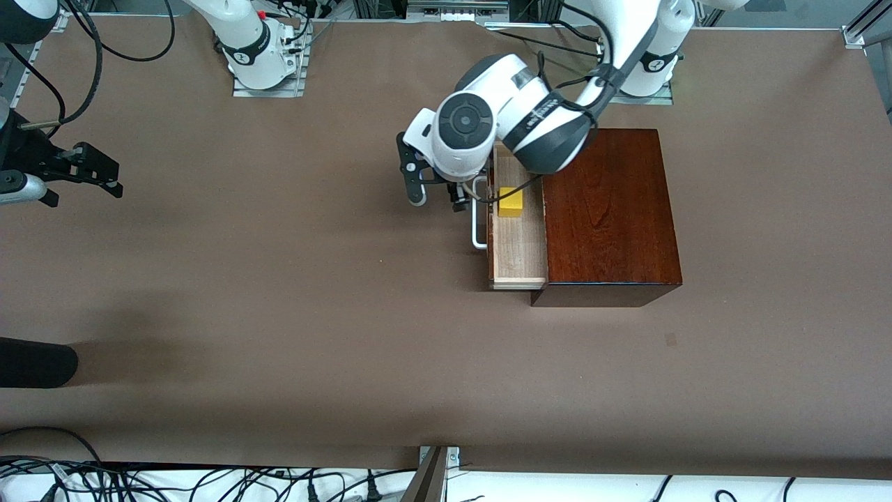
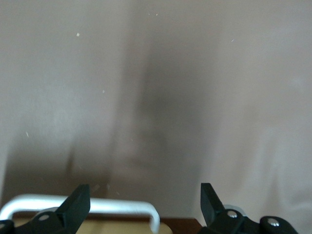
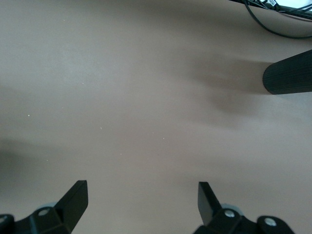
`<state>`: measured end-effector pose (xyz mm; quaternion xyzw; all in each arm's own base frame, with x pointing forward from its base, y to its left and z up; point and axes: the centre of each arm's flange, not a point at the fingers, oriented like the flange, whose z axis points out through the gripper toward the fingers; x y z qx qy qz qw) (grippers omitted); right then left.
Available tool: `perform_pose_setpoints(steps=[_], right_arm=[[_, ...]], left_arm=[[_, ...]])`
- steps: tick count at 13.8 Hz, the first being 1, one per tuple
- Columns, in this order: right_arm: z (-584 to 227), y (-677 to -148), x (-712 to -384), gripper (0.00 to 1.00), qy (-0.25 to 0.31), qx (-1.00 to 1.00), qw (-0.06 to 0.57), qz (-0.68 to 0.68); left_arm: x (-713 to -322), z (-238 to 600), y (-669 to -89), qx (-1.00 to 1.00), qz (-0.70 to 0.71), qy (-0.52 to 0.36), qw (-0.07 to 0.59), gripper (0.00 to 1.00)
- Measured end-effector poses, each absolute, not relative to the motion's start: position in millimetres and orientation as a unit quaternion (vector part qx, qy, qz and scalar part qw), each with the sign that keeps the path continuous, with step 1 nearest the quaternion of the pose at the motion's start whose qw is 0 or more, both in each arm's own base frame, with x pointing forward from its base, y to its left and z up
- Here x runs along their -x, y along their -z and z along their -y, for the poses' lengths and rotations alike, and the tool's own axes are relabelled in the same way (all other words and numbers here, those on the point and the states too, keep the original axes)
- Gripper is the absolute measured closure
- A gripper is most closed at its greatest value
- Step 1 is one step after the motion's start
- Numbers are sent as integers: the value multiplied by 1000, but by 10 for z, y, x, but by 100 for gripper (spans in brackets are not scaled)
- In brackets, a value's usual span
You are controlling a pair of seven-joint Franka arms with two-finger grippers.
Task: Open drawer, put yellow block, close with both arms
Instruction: 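Move the left gripper to the drawer front while the right gripper retracts, then push the drawer shut into the box with the left gripper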
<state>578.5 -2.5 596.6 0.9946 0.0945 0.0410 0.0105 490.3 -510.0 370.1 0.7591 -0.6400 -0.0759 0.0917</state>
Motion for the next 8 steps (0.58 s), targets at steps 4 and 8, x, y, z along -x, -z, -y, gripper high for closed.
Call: perform_pose_setpoints(steps=[4,8], right_arm=[[-14,-5970,-5786,0,-41,-994,10,-98],[-69,-5971,-5786,0,-42,-994,0,-98]], left_arm=[[-4711,5275,-3150,-708,704,48,13,0],[-4760,5053,-2861,-683,726,72,7,0]])
